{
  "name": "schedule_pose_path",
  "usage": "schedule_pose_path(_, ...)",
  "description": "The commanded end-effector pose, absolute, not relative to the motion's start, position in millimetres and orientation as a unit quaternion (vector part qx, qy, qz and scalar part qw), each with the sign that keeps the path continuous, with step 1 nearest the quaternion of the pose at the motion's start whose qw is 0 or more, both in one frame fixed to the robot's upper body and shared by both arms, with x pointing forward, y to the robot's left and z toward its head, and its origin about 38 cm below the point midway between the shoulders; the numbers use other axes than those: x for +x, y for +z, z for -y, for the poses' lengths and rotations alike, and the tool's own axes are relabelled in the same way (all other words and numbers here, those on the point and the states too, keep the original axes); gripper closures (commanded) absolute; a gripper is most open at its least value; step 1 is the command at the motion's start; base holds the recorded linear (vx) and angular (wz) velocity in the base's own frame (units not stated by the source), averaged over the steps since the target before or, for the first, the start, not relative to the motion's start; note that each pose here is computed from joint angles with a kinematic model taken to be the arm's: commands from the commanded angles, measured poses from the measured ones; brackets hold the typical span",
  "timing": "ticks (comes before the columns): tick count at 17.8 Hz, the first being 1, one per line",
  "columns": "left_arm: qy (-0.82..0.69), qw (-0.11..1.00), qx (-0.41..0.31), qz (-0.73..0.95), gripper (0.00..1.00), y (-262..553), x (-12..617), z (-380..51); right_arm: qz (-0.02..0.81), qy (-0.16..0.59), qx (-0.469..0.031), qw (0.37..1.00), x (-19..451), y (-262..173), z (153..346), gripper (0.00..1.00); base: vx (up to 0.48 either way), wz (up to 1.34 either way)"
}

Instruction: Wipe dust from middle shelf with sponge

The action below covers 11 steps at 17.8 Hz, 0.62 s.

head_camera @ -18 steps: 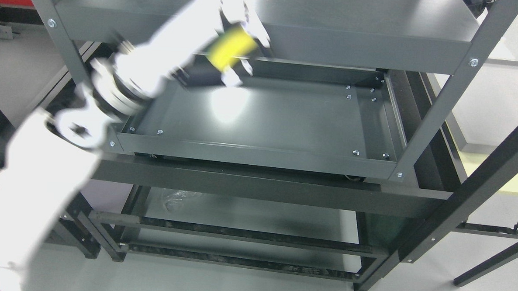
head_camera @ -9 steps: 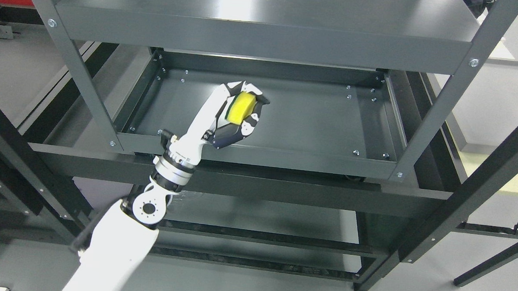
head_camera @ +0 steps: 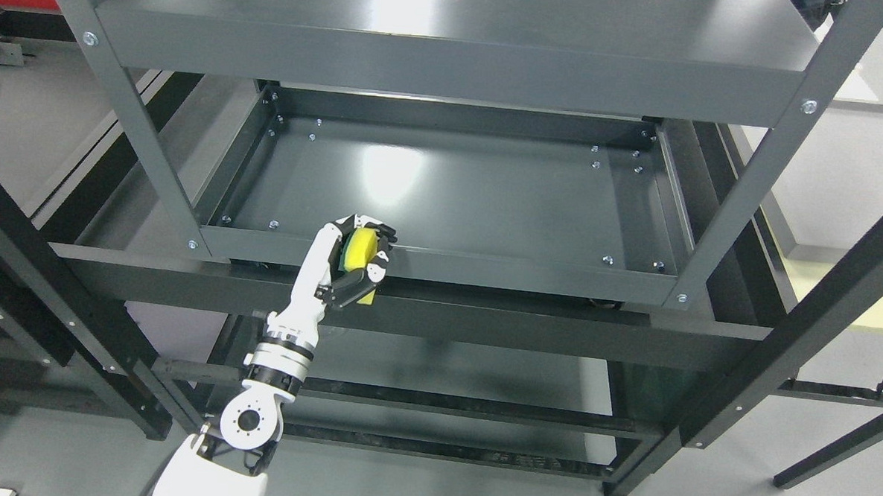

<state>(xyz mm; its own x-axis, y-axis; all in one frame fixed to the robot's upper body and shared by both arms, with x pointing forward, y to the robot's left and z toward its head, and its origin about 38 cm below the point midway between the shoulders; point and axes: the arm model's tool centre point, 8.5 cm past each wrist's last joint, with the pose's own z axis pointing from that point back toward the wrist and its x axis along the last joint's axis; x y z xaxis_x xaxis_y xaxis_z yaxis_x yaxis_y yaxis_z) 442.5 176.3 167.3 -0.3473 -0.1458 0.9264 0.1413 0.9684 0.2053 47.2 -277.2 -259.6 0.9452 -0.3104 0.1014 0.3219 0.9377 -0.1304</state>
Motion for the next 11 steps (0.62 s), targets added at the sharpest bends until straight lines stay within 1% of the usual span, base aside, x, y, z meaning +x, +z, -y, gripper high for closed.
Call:
schedule_pose_path(1,-0.035,0.5,0.004,0.865,1.0,246.3,416.8,-211.2,0.014,-0.161,-0.076,0.984,46.0,-258.8,287.3,0.0,0.0,0.0)
schedule_pose_path(3,-0.01,0.495,0.028,0.868,1.0,269.6,427.2,-235.3,0.014,-0.161,-0.076,0.984,46.0,-258.8,287.3,0.0,0.0,0.0)
schedule_pose_path(6,0.012,0.504,0.049,0.862,1.0,262.8,424.0,-256.8,0.014,-0.161,-0.076,0.984,46.0,-258.8,287.3,0.0,0.0,0.0)
schedule_pose_path(11,0.004,0.527,0.042,0.849,1.0,240.9,418.3,-249.9,0.014,-0.161,-0.076,0.984,46.0,-258.8,287.3,0.0,0.0,0.0)
